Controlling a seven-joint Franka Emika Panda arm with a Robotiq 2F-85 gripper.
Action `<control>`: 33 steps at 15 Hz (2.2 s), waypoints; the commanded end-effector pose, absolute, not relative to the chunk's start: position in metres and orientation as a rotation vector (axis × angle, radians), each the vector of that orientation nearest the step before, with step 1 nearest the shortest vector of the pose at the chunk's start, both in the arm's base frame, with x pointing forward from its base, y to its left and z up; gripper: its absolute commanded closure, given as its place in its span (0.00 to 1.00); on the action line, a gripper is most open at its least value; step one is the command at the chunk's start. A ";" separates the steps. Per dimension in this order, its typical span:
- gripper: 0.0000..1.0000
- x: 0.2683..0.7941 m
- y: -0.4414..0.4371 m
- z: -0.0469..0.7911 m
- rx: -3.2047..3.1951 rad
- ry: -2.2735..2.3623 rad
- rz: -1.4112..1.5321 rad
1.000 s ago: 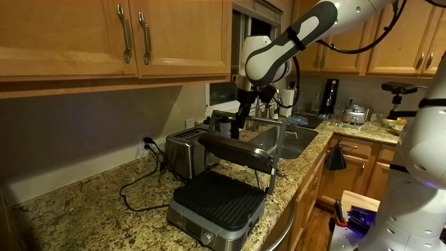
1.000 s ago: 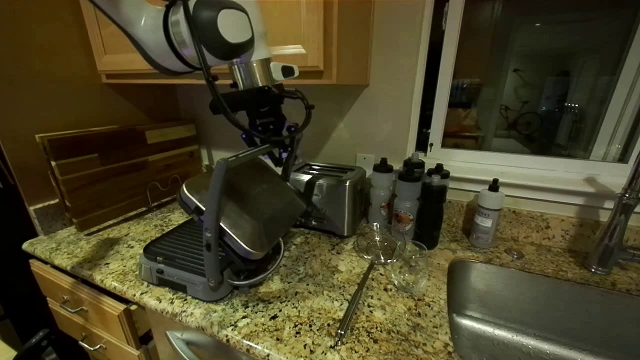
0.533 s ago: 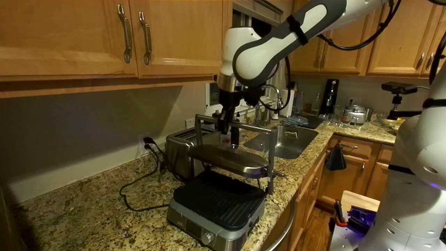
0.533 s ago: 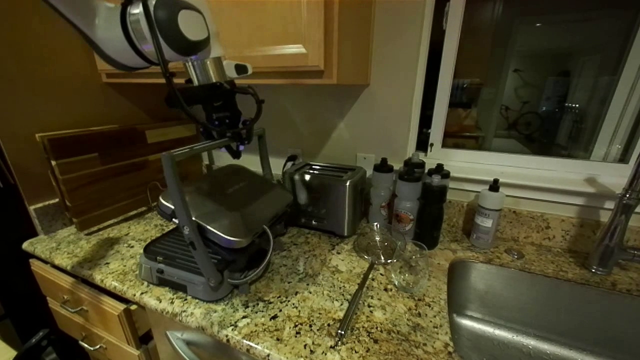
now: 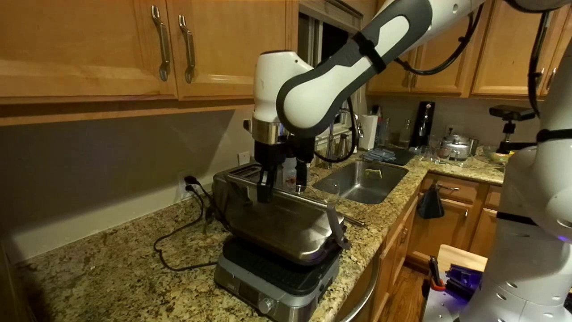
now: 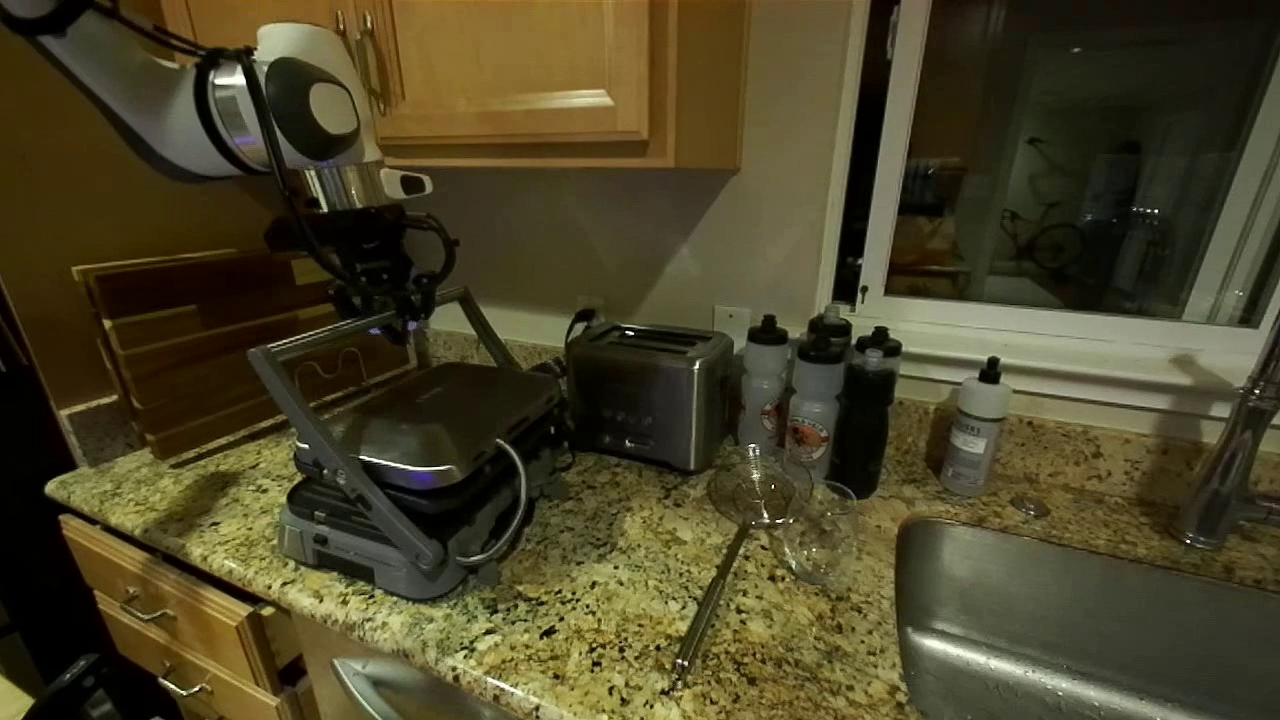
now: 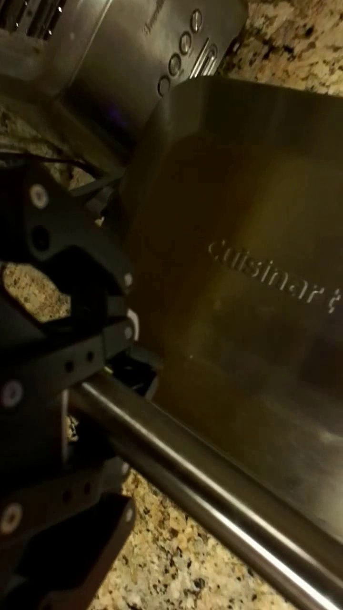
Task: Close the sandwich maker
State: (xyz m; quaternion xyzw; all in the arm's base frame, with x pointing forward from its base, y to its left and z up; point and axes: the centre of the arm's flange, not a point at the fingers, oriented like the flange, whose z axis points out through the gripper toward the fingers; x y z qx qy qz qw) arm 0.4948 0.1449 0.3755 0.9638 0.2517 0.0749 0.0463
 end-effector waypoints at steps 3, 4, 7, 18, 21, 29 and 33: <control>0.95 0.496 0.157 0.360 2.942 0.809 0.193; 0.95 0.497 0.158 0.359 2.942 0.814 0.190; 0.95 0.497 0.158 0.359 2.941 0.817 0.190; 0.98 0.520 0.224 0.300 3.000 0.878 0.171; 0.98 0.528 0.230 0.290 3.010 0.889 0.159; 0.73 0.539 0.229 0.289 3.018 0.894 0.135; 0.54 0.527 0.236 0.296 3.023 0.936 0.075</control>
